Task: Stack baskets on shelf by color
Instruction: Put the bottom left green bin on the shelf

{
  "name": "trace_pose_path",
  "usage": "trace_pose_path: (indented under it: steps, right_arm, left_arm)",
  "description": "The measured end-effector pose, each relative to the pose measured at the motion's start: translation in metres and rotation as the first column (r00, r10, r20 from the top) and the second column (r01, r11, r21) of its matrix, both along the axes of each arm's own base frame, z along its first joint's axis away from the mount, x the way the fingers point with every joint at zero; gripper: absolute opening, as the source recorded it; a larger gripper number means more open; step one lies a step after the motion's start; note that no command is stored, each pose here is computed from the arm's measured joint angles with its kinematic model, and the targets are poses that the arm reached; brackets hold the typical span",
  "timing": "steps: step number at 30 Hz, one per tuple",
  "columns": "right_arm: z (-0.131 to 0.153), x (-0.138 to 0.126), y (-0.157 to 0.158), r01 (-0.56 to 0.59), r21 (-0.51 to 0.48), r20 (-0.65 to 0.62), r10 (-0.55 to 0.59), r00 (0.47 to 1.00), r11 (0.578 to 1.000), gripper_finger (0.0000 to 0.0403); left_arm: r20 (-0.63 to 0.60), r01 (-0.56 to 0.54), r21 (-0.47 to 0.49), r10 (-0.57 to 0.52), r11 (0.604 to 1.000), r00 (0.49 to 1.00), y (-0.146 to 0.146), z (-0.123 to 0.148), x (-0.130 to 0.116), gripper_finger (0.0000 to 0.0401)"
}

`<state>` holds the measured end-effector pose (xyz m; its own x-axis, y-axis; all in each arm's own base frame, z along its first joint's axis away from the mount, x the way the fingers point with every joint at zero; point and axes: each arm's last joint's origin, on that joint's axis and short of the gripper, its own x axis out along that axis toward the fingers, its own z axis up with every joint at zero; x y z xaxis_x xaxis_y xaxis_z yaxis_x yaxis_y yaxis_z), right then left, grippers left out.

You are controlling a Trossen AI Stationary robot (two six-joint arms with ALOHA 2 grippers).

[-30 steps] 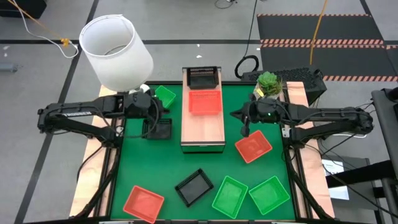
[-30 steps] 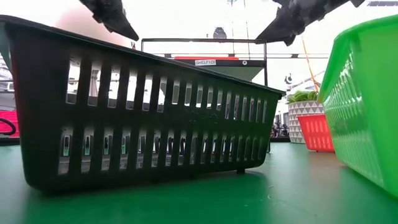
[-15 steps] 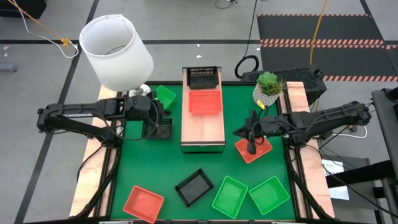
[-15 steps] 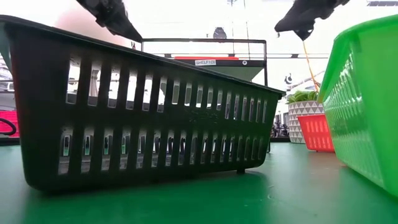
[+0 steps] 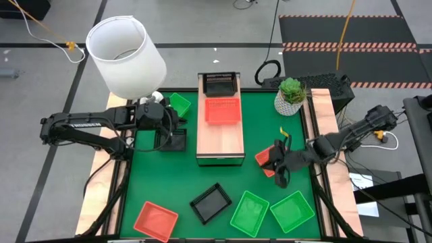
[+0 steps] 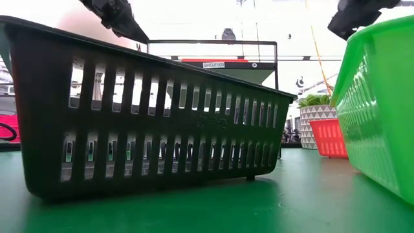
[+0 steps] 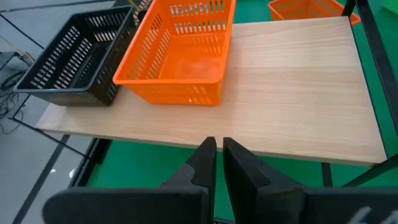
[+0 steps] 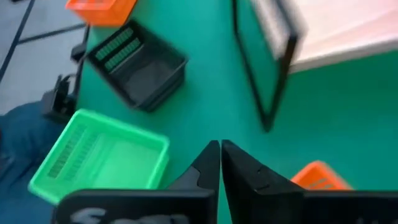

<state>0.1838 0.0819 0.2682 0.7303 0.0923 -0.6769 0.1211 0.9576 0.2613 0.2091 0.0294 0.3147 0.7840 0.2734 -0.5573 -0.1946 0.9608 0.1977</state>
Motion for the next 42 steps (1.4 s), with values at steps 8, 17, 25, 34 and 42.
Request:
trace_pose_path:
  steps: [8,17,25,34,42]
  right_arm:
    - [-0.016,0.008,0.034,-0.082,0.062,-0.051,0.085,0.995,0.995,0.0043]
    - [-0.035,0.008,0.065,-0.254,0.118,-0.138,0.269,0.953,0.96,0.008]
    - [-0.048,0.014,0.094,-0.39,0.176,-0.101,0.411,0.906,0.904,0.0112]
    - [-0.07,0.02,0.116,-0.529,0.079,-0.079,0.534,0.842,0.845,0.0143]
    - [-0.079,0.022,0.119,-0.639,-0.017,-0.099,0.635,0.766,0.769,0.0152]
  left_arm:
    - [0.004,0.03,-0.031,-0.03,0.999,1.0,-0.01,-0.001,0.001,0.0033]
    - [0.026,0.084,-0.056,-0.083,0.995,0.996,-0.026,0.001,0.002,0.0033]
    - [0.046,0.105,-0.07,-0.102,0.992,0.994,-0.036,0.001,0.004,0.0033]
    - [0.034,0.103,-0.067,-0.101,0.992,0.994,-0.045,-0.002,0.008,0.0033]
    - [0.086,0.128,-0.058,-0.123,0.99,0.989,-0.049,0.002,0.012,0.0033]
